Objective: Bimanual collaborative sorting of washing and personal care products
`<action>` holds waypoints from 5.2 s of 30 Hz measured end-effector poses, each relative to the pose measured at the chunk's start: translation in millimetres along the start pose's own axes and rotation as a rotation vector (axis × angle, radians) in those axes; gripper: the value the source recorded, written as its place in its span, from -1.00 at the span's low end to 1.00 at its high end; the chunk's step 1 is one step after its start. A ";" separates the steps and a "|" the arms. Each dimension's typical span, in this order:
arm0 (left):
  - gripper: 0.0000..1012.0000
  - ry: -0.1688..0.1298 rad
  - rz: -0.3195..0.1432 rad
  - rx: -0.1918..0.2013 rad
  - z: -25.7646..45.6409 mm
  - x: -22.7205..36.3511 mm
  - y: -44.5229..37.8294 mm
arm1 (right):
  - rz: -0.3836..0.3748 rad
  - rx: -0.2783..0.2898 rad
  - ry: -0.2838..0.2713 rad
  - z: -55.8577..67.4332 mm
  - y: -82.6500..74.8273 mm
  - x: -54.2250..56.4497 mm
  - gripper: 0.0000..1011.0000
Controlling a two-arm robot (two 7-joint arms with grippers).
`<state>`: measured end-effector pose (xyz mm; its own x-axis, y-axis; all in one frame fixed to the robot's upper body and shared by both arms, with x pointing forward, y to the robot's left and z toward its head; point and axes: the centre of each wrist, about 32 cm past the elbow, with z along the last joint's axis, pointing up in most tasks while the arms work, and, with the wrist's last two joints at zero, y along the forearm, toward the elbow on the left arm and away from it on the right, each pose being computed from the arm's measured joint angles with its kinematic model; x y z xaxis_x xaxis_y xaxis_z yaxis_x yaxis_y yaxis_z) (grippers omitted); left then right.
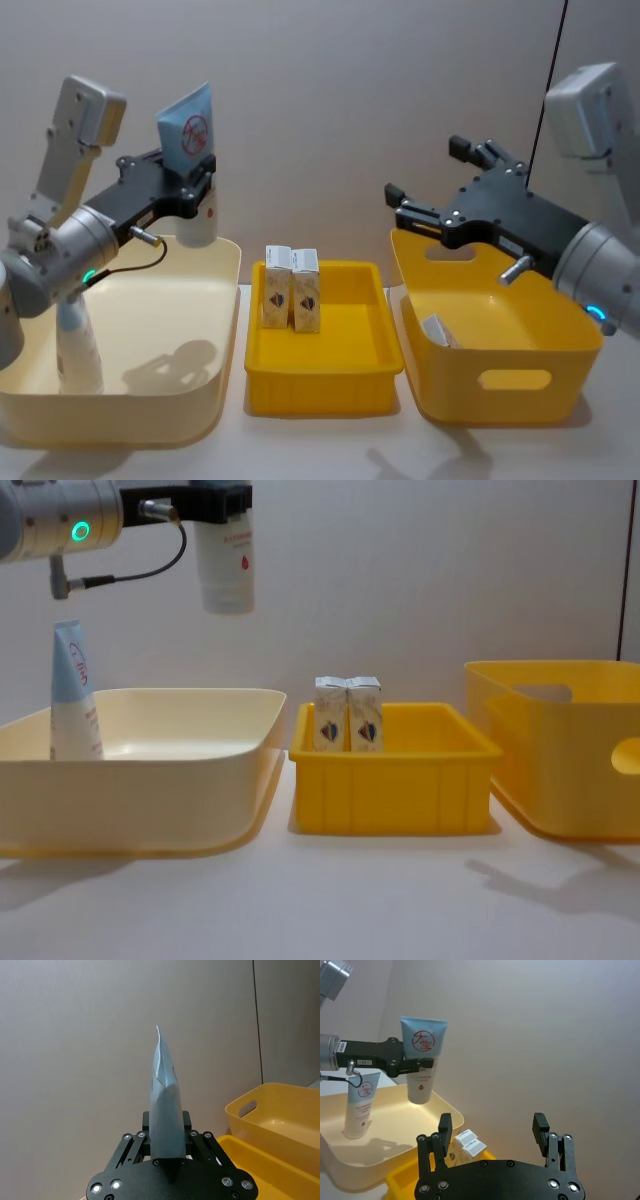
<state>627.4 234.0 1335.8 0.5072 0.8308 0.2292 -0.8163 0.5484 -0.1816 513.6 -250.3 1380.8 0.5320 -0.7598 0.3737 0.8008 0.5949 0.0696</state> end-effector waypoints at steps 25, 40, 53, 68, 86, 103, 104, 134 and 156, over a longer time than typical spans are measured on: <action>-0.40 0.070 -0.216 -0.101 3.9 -4.6 -32.8 | 0.127 -0.138 0.233 2.1 53.9 -31.9 0.98; -0.40 0.135 -0.264 -0.058 -16.8 -6.6 -52.1 | 0.084 -0.119 0.201 -0.5 84.6 -53.6 0.98; -0.40 0.103 -0.229 -0.014 -17.2 4.3 -52.2 | 0.044 -0.217 0.137 -1.6 68.4 -49.8 0.98; -0.40 0.105 -0.252 0.004 -10.7 11.7 -52.6 | 0.030 -0.270 0.119 -3.5 64.4 -44.5 0.98; -0.40 0.192 -0.350 -0.024 -3.6 6.4 -48.5 | 0.021 -0.290 0.133 -10.3 78.5 -55.3 0.98; -0.40 0.230 -0.395 -0.046 0.8 7.4 -42.6 | 0.018 -0.337 0.130 -16.9 89.5 -65.3 0.98; -0.40 0.231 -0.396 -0.046 0.9 7.4 -42.5 | 0.019 -0.338 0.131 -16.8 90.7 -66.2 0.98; -0.40 0.271 -0.423 -0.056 -5.8 3.5 -38.7 | 0.001 -0.330 0.134 -17.3 109.8 -72.0 0.98; -0.40 0.284 -0.434 -0.060 -9.3 4.6 -41.2 | -0.004 -0.325 0.162 -17.5 128.4 -77.1 0.98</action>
<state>665.9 216.1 1335.4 0.8573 0.5140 0.0285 -0.5010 0.8458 -0.1835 580.2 -119.9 1344.7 0.5447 -0.8090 0.2211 0.8347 0.4973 -0.2365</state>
